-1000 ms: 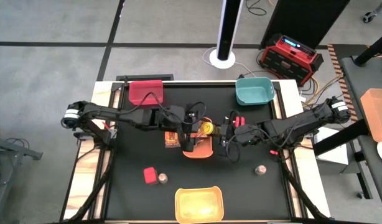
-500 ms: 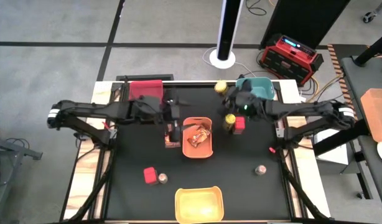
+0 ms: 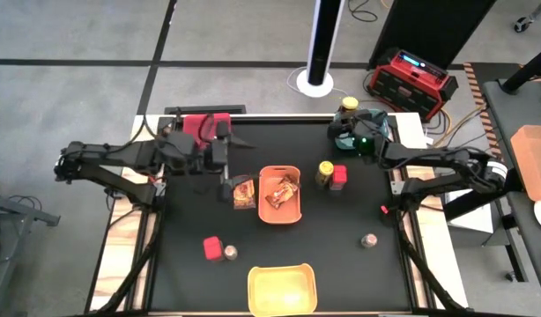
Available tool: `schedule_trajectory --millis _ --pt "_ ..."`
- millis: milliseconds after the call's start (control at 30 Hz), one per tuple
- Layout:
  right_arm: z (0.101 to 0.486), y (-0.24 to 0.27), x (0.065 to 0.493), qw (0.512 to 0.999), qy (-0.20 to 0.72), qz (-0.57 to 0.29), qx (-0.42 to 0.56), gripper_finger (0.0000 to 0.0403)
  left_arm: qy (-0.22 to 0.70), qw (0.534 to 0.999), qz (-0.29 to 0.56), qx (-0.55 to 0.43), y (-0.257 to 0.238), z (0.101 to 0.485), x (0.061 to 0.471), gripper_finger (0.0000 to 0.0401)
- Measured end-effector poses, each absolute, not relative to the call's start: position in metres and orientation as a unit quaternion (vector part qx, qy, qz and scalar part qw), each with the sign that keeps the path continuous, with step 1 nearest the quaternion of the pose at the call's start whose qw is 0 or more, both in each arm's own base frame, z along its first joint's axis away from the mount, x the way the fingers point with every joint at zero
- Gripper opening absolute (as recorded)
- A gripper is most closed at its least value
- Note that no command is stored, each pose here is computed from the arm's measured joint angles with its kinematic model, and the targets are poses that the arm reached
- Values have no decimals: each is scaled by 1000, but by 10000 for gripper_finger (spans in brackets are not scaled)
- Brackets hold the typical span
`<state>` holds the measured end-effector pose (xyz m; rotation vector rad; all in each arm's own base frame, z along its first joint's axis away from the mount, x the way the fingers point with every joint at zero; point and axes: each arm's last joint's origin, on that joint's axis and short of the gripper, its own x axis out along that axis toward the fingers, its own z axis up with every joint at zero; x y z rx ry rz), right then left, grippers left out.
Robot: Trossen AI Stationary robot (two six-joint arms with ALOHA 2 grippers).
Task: Sort spices by type
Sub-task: Put the left yellow seasoning bottle into the blue bin
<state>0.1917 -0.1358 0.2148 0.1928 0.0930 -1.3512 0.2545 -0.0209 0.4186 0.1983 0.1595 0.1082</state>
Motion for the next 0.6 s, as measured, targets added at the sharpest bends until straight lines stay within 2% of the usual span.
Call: schedule_trajectory --millis 200,400,600 --pt "203 -134 184 730 38 -675 100 170 78 988 92 99 -18 424 242 323" --pt "192 -131 177 702 45 -705 90 170 92 986 96 102 -17 422 240 323" --pt "177 -127 169 696 57 -710 91 170 104 985 95 105 -18 418 246 323"
